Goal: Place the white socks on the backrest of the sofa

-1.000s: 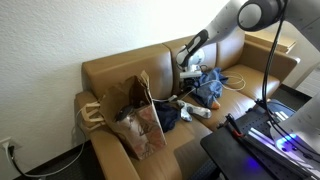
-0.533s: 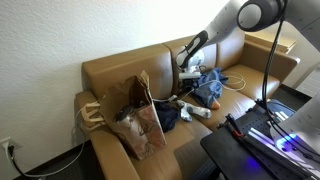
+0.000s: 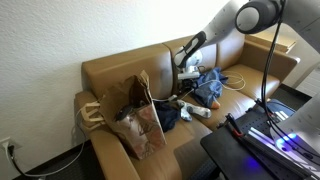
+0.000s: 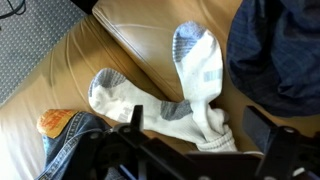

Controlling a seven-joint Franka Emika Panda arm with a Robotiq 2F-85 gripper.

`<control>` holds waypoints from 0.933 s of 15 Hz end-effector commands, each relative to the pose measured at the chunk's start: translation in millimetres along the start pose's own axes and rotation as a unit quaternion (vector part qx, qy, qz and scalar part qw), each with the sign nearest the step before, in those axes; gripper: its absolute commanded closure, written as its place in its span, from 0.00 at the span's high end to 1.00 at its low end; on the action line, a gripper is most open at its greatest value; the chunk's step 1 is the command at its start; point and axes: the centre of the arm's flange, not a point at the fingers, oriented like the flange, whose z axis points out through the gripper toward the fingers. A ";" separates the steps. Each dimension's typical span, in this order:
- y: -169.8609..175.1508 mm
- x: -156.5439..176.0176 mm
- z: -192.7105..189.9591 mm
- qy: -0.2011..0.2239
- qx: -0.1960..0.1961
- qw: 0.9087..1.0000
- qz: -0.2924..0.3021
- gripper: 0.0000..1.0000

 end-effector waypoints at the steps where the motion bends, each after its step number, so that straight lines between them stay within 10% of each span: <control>1: -2.1 -1.7 0.2 0.001 -0.001 1.000 -0.001 1.00; 3: -8.6 -17.2 -54.6 -0.018 -0.024 1.000 -0.005 1.00; 7: -66.5 47.9 -35.2 -0.010 0.020 0.997 0.070 1.00; 14: -57.2 78.5 129.0 0.026 -0.020 0.984 0.177 1.00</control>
